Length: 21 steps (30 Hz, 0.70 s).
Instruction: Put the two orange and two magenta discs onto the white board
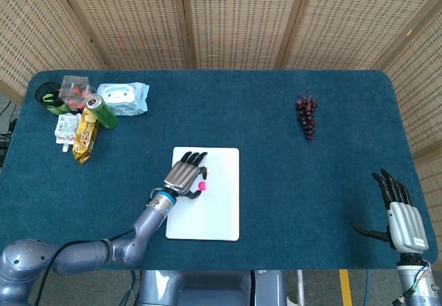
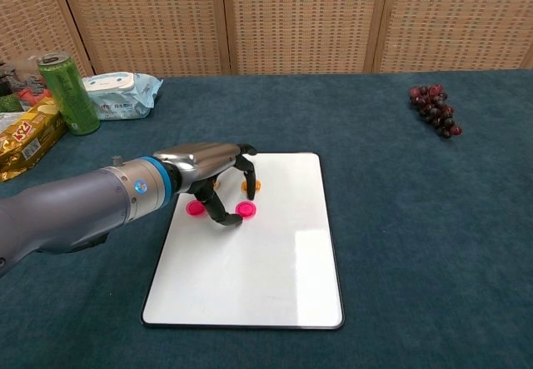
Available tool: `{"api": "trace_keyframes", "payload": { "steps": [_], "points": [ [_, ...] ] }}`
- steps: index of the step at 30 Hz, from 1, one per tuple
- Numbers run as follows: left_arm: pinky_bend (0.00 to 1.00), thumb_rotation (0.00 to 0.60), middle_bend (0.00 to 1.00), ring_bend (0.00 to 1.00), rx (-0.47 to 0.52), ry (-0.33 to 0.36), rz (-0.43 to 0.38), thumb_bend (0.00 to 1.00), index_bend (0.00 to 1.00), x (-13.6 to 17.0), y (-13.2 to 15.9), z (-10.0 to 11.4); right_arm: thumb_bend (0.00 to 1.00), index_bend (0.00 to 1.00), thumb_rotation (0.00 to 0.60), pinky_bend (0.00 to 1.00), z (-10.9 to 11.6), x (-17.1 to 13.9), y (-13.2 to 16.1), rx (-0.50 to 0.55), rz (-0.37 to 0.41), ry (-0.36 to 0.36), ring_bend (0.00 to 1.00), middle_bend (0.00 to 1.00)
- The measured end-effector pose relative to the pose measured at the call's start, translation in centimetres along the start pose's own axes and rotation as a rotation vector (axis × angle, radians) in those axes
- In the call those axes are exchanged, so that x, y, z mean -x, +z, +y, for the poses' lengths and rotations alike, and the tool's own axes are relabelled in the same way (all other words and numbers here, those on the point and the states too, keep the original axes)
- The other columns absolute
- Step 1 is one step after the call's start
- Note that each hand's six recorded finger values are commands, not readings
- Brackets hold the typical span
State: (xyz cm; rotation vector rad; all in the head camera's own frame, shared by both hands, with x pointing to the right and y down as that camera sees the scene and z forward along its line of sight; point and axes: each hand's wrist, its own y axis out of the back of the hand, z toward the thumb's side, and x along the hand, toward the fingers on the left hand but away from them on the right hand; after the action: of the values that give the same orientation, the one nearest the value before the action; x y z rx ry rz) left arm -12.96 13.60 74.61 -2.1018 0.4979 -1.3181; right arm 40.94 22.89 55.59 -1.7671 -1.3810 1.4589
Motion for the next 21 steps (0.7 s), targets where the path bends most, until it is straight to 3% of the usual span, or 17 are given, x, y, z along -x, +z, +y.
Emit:
{"api": "trace_keyframes", "payload": {
  "steps": [4,14,18,21],
  "points": [
    [0.00,0.600,0.00,0.00,0.000,0.000,-0.002,0.30,0.24,0.1,0.0,0.0,0.13,0.00,0.600,0.00,0.0,0.0,0.0,0.000,0.000,0.000,0.00,0.00],
    [0.00,0.600,0.00,0.00,0.020,0.009,-0.024,0.30,0.24,0.6,0.3,0.4,0.13,0.00,0.600,0.00,0.0,0.0,0.0,0.000,0.000,0.000,0.00,0.00],
    [0.00,0.600,0.00,0.00,0.034,0.026,-0.053,0.30,0.23,1.5,0.7,1.1,0.13,0.00,0.600,0.00,0.0,0.0,0.0,-0.002,0.001,0.000,0.00,0.00],
    [0.00,0.600,0.00,0.00,0.040,0.060,-0.076,0.28,0.16,2.5,0.8,2.5,0.13,0.00,0.600,0.00,0.0,0.0,0.0,-0.002,0.001,0.000,0.00,0.00]
  ]
}}
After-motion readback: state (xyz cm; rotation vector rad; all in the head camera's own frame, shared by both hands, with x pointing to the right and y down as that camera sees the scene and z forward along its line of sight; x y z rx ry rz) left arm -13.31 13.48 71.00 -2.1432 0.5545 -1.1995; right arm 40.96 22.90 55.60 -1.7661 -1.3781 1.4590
